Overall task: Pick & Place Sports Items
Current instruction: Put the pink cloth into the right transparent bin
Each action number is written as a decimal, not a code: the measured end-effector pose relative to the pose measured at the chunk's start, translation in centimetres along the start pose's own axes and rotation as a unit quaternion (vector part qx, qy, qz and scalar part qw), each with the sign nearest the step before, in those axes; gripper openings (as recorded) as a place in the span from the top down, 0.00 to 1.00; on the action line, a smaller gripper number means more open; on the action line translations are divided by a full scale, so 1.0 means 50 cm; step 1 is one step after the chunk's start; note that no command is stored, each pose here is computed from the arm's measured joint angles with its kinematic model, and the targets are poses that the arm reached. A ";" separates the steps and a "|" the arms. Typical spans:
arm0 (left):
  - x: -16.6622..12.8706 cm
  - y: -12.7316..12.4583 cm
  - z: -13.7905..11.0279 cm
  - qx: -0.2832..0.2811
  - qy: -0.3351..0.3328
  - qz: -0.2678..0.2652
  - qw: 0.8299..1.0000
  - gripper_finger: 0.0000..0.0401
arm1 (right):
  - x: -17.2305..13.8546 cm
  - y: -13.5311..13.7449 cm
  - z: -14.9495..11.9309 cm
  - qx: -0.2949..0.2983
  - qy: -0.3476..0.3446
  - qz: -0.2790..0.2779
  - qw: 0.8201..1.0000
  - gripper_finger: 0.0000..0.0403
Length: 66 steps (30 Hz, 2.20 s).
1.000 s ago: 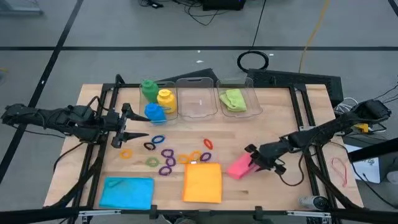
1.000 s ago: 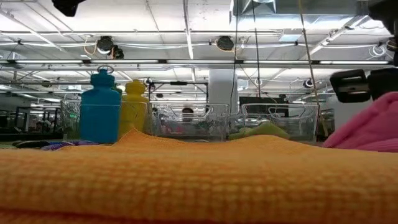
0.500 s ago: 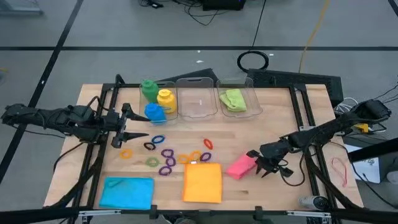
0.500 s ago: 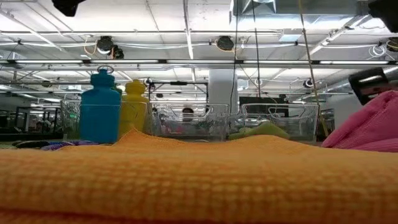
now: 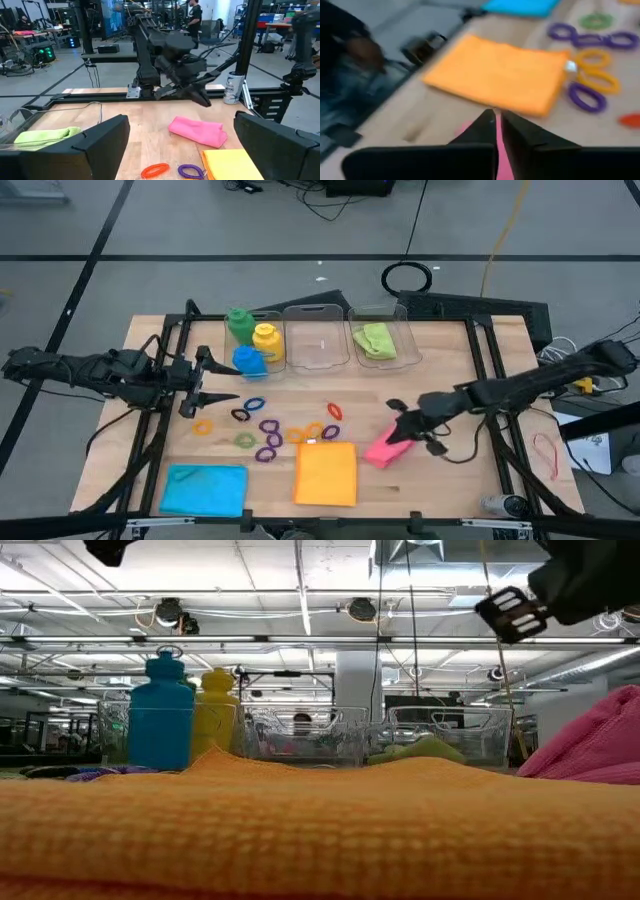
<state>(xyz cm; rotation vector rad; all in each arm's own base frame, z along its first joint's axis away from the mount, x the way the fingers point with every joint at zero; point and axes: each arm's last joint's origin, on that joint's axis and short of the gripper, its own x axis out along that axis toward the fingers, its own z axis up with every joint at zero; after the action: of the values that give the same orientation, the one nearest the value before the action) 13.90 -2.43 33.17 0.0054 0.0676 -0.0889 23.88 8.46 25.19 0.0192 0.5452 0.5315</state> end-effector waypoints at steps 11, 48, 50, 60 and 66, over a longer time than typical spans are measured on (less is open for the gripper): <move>0.000 0.000 0.000 0.000 0.000 0.000 1.000 0.26 | 0.134 -0.028 -0.045 0.040 0.182 0.038 0.982 1.00; 0.000 0.000 0.000 0.000 0.000 0.000 1.000 0.26 | 0.146 0.019 -0.095 -0.027 0.215 0.043 0.975 0.96; 0.000 0.000 0.000 0.000 0.000 0.000 1.000 0.26 | 0.129 0.024 -0.075 -0.034 0.187 0.042 0.981 0.91; 0.000 0.000 0.000 0.000 0.000 0.000 1.000 0.26 | 0.086 0.009 -0.027 -0.062 0.122 -0.002 0.991 0.51; 0.000 0.000 0.000 0.000 0.000 0.000 1.000 0.26 | 0.072 -0.039 -0.025 -0.055 0.136 -0.033 0.989 0.36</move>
<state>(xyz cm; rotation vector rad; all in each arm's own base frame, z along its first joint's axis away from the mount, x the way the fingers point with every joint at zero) 13.90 -2.43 33.17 0.0058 0.0674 -0.0887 26.80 8.36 22.03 -0.1771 0.7795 0.5025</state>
